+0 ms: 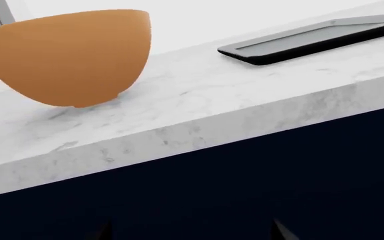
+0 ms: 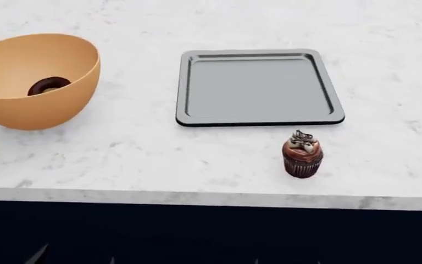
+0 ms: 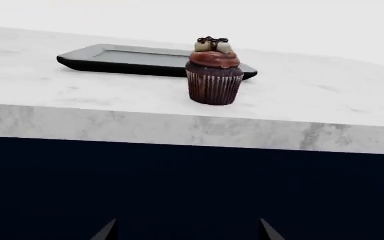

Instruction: Pick up the bowl with donut and place it on the tray. Pick up the cupcake and place it on the tray.

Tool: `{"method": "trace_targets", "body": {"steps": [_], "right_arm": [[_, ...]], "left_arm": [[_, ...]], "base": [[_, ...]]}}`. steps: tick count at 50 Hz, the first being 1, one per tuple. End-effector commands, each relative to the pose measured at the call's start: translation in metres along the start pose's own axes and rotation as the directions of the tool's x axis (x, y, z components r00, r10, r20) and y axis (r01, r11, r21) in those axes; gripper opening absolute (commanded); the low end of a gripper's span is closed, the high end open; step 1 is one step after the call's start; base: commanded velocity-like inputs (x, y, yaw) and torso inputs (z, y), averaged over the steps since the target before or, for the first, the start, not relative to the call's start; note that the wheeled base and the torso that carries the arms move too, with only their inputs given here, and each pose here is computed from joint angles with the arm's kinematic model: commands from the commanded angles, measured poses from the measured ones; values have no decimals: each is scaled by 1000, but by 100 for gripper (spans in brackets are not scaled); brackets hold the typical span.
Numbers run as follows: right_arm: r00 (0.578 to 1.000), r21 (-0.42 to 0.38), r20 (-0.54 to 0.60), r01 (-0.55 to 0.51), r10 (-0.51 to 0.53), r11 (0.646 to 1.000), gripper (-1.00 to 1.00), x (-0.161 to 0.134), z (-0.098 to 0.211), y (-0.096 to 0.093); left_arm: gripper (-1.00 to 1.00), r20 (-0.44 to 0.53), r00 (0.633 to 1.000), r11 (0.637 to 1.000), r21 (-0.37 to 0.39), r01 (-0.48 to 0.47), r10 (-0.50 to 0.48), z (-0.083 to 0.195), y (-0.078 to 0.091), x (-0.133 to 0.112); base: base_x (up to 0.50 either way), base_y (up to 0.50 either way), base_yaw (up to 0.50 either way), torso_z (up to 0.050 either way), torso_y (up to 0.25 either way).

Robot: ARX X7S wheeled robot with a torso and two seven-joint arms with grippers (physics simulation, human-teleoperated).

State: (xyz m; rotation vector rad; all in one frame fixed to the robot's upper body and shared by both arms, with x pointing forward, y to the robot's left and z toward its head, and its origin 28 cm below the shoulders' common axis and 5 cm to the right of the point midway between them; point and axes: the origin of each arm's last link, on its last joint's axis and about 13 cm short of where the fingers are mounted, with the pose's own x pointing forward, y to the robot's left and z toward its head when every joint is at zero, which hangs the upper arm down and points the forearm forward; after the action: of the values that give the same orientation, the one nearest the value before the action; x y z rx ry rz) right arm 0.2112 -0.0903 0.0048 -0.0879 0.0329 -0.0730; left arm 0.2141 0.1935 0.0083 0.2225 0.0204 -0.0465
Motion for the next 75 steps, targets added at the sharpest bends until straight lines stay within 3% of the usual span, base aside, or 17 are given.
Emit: {"method": "trace_targets", "body": {"steps": [1, 8, 12, 17, 40, 52, 56, 61, 75], "right_arm": [[1000, -5, 4, -3, 3, 1000, 100, 0, 0, 0], [1000, -16, 18, -5, 5, 1000, 100, 0, 14, -7], [999, -23, 18, -26, 26, 999, 100, -6, 41, -16], [998, 4, 17, -66, 66, 998, 100, -16, 66, -24], [995, 6, 93, -40, 39, 999, 100, -21, 81, -35], [989, -2, 138, -44, 44, 999, 100, -27, 89, -36], [989, -7, 146, -32, 33, 999, 100, -26, 91, -36], [984, 8, 170, -48, 46, 999, 100, -30, 98, -37], [980, 27, 191, -60, 53, 998, 100, -34, 113, -42]], "left_arm": [[100, -5, 1000, 1000, 1, -18, 18, 2, 1, 1], [100, -11, 1000, 999, -29, 12, -12, 26, 17, -3], [100, -44, 998, 997, -67, 43, -46, 46, 31, -11], [100, -16, 999, 998, -51, 47, -47, 70, 43, -21], [100, 5, 1000, 1000, 18, 21, -21, 87, 52, -29], [100, 43, 999, 1000, 30, -3, 2, 99, 57, -36], [100, 66, 998, 1000, 29, -10, 8, 106, 59, -36], [100, 83, 996, 1000, -23, 17, -16, 117, 61, -41], [100, 91, 996, 1000, -29, 7, -4, 121, 65, -42]], "base": [[59, 500, 0, 0, 0], [9, 68, 0, 0, 0], [0, 0, 0, 0, 0], [0, 0, 0, 0, 0], [0, 0, 0, 0, 0], [443, 0, 0, 0, 0], [449, 0, 0, 0, 0], [0, 0, 0, 0, 0], [31, 0, 0, 0, 0]]}}
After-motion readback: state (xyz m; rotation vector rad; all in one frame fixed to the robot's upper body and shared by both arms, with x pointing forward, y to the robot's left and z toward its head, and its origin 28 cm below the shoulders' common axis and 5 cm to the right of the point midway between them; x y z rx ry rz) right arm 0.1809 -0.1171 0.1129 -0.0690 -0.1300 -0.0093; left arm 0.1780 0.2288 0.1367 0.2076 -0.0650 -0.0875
